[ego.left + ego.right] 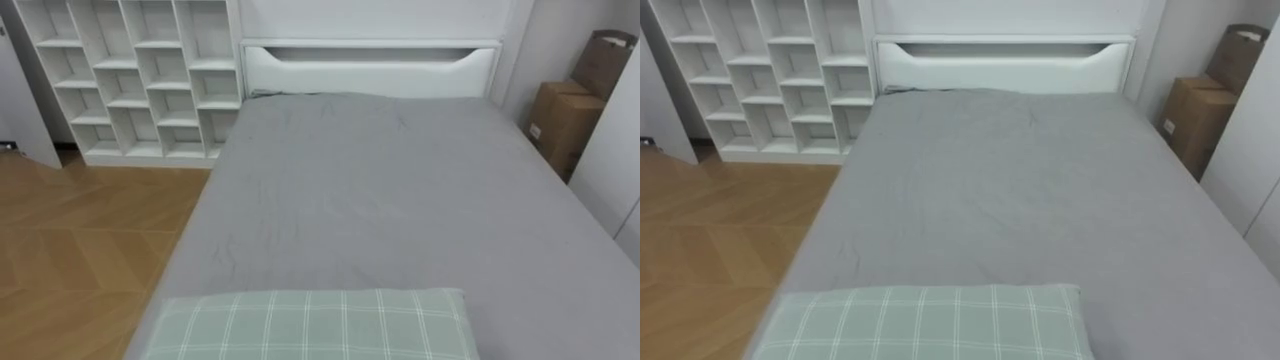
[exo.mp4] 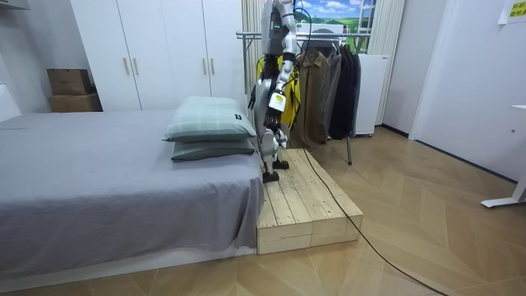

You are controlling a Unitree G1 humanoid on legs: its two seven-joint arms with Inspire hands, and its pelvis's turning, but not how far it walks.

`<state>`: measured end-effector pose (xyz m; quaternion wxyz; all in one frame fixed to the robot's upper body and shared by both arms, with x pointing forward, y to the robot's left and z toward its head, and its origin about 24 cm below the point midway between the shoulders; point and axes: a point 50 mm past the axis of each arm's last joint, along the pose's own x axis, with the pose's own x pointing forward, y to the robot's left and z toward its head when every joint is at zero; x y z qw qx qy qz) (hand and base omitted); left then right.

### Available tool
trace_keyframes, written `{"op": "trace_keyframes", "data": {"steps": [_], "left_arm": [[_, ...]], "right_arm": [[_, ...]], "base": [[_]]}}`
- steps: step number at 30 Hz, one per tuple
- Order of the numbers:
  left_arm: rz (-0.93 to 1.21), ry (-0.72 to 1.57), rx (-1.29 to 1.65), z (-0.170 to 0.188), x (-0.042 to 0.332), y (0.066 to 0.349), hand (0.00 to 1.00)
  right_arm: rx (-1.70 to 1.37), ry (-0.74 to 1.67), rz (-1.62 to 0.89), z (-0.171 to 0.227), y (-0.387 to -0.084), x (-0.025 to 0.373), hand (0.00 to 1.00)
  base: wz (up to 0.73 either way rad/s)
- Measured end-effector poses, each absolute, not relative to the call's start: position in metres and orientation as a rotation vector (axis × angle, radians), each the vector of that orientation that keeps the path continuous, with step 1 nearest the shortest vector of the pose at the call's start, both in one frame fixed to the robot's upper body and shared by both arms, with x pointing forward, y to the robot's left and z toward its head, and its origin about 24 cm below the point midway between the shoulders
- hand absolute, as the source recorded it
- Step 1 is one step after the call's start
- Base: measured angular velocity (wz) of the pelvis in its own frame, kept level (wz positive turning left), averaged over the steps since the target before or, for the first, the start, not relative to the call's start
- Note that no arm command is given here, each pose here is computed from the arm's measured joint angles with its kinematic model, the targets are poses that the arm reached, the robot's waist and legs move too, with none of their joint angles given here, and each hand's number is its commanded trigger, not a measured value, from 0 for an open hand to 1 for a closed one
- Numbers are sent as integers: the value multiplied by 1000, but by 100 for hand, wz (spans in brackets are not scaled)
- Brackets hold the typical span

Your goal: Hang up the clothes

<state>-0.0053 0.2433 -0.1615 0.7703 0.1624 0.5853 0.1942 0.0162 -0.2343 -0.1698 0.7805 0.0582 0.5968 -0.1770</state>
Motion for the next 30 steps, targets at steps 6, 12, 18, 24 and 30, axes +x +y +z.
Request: {"op": "trace_keyframes", "data": {"steps": [6, 12, 18, 24, 30], "left_arm": [[390, 1349, 338, -164, -13, 241, 0], [372, 1383, 324, -166, -11, 240, 0], [355, 1364, 308, -167, 1, 239, 0], [332, 1343, 293, -168, 12, 236, 0], [314, 1337, 276, -168, 16, 233, 0]], "right_arm": [[141, 1309, -366, -171, -233, 17, 0], [156, 1310, -349, -171, -232, 18, 0], [168, 1304, -332, -171, -231, 20, 0], [185, 1295, -307, -171, -229, 23, 0], [208, 1285, -273, -171, -225, 27, 0]], "base": [[0], [1], [0], [0], [0]]}}
